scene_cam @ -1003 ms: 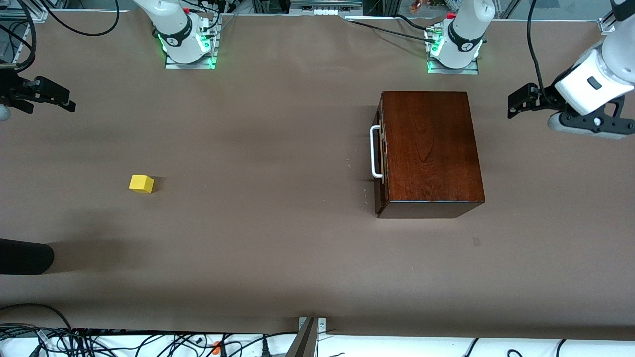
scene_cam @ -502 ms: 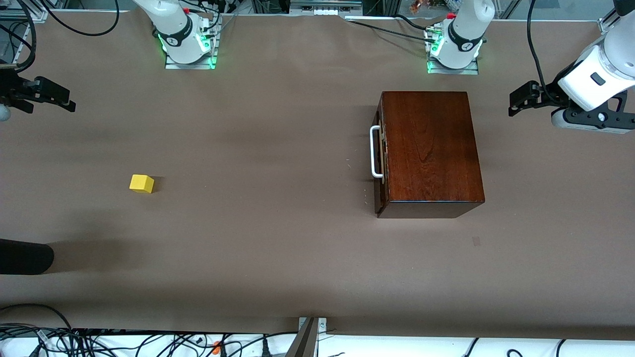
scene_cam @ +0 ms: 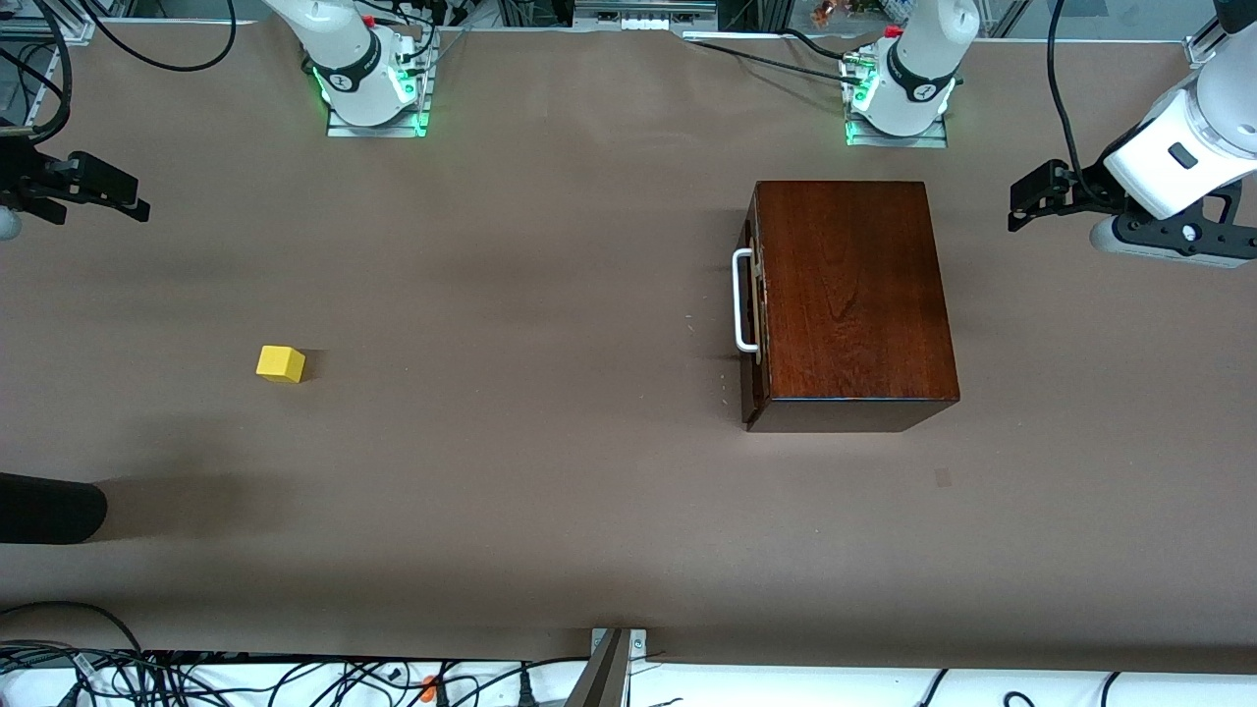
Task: Open drawer, take yellow block, close drawer
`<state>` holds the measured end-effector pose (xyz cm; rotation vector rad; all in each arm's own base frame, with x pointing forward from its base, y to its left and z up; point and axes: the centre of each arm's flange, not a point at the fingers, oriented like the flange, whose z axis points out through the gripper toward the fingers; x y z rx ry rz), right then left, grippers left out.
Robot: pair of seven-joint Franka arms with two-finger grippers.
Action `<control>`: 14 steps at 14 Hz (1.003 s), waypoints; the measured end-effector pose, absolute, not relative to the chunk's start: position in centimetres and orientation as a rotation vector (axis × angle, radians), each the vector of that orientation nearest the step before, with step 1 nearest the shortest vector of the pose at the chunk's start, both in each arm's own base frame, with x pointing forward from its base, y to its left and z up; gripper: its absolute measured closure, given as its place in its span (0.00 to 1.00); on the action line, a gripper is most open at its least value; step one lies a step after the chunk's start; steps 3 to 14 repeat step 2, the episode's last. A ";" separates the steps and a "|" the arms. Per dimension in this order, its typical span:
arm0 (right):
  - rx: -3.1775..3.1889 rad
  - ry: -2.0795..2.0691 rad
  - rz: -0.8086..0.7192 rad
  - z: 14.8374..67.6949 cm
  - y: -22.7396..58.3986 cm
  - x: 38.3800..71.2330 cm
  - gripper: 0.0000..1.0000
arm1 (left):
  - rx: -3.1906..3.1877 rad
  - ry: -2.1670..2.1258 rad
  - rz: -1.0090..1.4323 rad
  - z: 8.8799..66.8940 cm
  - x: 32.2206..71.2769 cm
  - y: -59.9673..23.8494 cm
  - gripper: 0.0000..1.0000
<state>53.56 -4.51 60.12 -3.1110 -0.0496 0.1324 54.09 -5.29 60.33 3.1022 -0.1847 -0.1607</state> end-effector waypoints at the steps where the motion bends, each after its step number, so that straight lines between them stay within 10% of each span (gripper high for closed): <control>1: -3.111 -0.050 0.132 60.1 -4.5 53.6 0.00 | 3.102 -0.185 -0.160 60.3 54.1 -5.3 0.00; 14: -3.111 -0.050 0.132 60.1 -4.5 53.6 0.00 | 3.102 -0.185 -0.158 60.3 54.1 -5.3 0.00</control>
